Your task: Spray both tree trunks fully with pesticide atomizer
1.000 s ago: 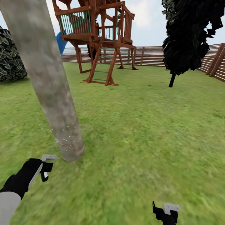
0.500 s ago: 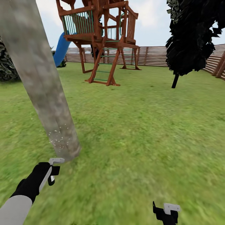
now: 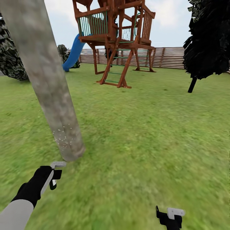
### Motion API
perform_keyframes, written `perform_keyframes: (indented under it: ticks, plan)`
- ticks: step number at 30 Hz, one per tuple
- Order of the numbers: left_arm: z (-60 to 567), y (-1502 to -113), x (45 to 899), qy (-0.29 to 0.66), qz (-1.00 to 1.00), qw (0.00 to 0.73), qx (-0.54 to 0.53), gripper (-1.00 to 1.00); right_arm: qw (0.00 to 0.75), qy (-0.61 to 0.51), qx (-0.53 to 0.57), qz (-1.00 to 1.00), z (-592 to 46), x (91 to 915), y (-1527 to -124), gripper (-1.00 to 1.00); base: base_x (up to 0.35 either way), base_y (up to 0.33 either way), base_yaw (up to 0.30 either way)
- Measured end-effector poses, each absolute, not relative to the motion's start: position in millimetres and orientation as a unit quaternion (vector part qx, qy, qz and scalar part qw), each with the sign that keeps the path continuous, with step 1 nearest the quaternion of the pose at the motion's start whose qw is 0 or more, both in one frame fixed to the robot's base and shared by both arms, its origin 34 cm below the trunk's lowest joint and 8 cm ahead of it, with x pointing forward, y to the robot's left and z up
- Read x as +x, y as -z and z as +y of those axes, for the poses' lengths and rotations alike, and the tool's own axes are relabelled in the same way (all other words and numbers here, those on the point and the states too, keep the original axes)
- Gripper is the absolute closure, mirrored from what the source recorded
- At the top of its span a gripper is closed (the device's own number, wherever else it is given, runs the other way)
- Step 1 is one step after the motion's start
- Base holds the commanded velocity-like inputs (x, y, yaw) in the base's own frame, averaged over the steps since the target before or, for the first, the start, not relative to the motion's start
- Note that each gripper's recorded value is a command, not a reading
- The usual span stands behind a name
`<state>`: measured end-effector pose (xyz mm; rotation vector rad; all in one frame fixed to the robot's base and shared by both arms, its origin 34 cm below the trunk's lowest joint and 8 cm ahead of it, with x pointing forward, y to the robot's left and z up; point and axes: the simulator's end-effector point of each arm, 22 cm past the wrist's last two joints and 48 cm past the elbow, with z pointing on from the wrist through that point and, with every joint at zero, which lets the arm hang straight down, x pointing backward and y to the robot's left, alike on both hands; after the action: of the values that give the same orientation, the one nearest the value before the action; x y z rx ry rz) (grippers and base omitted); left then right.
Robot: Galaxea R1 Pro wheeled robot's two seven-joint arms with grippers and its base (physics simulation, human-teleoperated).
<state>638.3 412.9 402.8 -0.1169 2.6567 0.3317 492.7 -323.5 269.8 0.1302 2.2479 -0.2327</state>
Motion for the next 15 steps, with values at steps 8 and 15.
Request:
perform_keyframes:
  ticks: [8, 15]
  plan:
    - [418.3, -402.4, 635.5, -0.127, 0.966, 0.223, -0.043, 1.00, 0.425, 0.093, 0.052, 0.899, -323.5, 492.7, -269.8, -1.00, 0.149, -0.266, 0.151]
    - [415.7, -397.9, 632.2, -0.124, 0.967, 0.217, -0.042, 1.00, 0.425, 0.093, 0.052, 0.899, -323.5, 492.7, -269.8, -1.00, 0.158, -0.259, 0.277]
